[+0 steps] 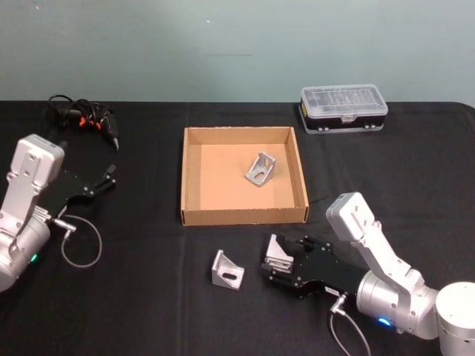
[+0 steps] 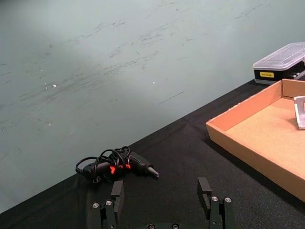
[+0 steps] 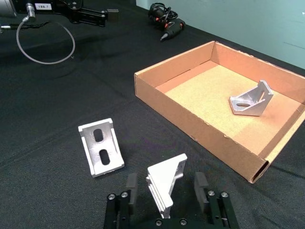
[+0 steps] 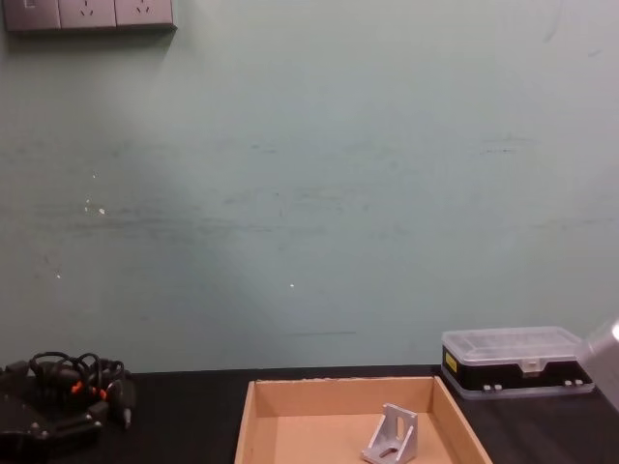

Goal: Use one hand to pick up the angle iron from the table and place it into the box.

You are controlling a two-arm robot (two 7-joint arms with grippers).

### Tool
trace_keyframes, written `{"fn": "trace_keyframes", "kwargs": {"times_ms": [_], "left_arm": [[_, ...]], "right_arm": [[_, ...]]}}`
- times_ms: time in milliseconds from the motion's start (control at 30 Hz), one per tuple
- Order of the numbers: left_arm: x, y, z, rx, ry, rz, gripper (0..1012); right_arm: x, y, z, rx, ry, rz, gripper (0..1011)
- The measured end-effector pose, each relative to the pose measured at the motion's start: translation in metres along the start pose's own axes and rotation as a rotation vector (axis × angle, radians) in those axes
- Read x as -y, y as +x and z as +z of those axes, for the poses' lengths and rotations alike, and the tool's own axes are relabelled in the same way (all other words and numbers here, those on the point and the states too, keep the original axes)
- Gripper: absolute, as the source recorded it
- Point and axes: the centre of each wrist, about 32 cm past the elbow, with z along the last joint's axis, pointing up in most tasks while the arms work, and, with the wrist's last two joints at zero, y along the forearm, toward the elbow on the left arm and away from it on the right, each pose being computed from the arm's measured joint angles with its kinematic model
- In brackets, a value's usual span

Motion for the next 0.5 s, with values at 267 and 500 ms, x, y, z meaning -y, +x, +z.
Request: {"fn": "trace_keyframes", "kwargs": {"times_ms": [267,500], "left_arm": [[0.0,0.0,0.0,0.0,0.0,0.0,1011],[0.0,0.0,0.0,0.0,0.0,0.0,1011]], "right_arm": [[0.0004,0.0001,0.0001,0.0,0.001,0.0,551],[0.0006,0.0,0.0,-0.001,0.001,0.0,283]]}}
